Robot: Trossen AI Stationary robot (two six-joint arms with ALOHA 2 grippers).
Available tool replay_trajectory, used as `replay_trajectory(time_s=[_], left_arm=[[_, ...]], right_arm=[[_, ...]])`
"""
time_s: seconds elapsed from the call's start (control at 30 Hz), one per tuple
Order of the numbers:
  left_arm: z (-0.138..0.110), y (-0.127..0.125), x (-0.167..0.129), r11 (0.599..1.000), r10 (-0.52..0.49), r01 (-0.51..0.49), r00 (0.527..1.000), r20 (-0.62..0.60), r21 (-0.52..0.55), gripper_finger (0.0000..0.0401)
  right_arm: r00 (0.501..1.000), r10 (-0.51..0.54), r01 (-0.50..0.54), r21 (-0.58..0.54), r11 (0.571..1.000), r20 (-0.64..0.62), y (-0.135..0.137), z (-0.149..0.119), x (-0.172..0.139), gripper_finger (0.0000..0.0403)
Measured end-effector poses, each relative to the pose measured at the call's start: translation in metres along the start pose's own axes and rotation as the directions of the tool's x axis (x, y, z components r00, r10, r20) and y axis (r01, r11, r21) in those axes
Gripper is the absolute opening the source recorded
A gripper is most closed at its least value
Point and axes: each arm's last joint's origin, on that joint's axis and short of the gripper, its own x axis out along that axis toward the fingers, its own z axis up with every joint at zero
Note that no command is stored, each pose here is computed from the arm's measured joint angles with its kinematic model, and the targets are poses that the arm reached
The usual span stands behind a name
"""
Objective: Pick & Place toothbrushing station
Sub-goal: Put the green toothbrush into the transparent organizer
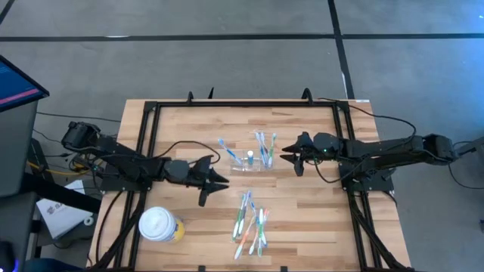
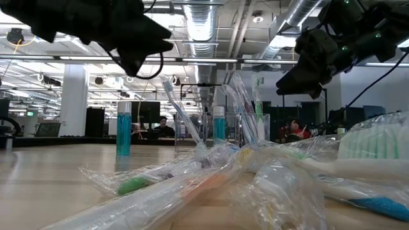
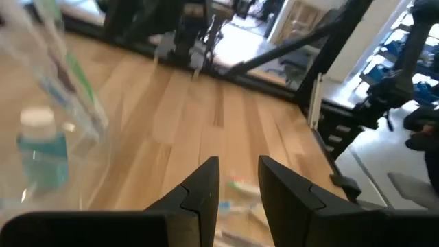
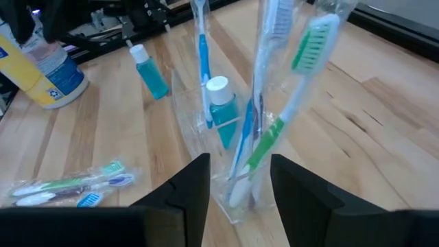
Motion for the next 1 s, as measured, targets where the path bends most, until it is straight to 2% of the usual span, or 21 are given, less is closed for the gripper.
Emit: replay_trajectory(time_s=[0.23,0.43,0.73,1.0], left_arm=[[-0.007,-0.012,-0.003,0.999,-0.003,0.002,1.0,-0.016,-0.043,0.0097],[-0.02,-0.009,0.002,0.99,0.032,-0.046,0.994,-0.102,-0.135,0.0097],[-0.038,-0.021,0.039,0.988,0.042,-0.08,0.964,-0.262,-0.134,0.0097],[-0.039,-0.03,0.062,0.978,0.06,-0.126,0.931,-0.359,-0.164,0.0097]], right_arm=[[1.0,0.001,-0.001,0.0,1.0,0.004,0.0,0.001,0.0,0.0136],[1.0,0.001,-0.001,-0.002,1.0,0.005,0.0,0.001,0.0,0.0134],[1.0,0.001,-0.001,0.006,1.0,0.004,0.0,0.001,0.0,0.0132],[1.0,0.0,0.0,0.009,1.0,0.0,0.0,0.0,0.0,0.0134]])
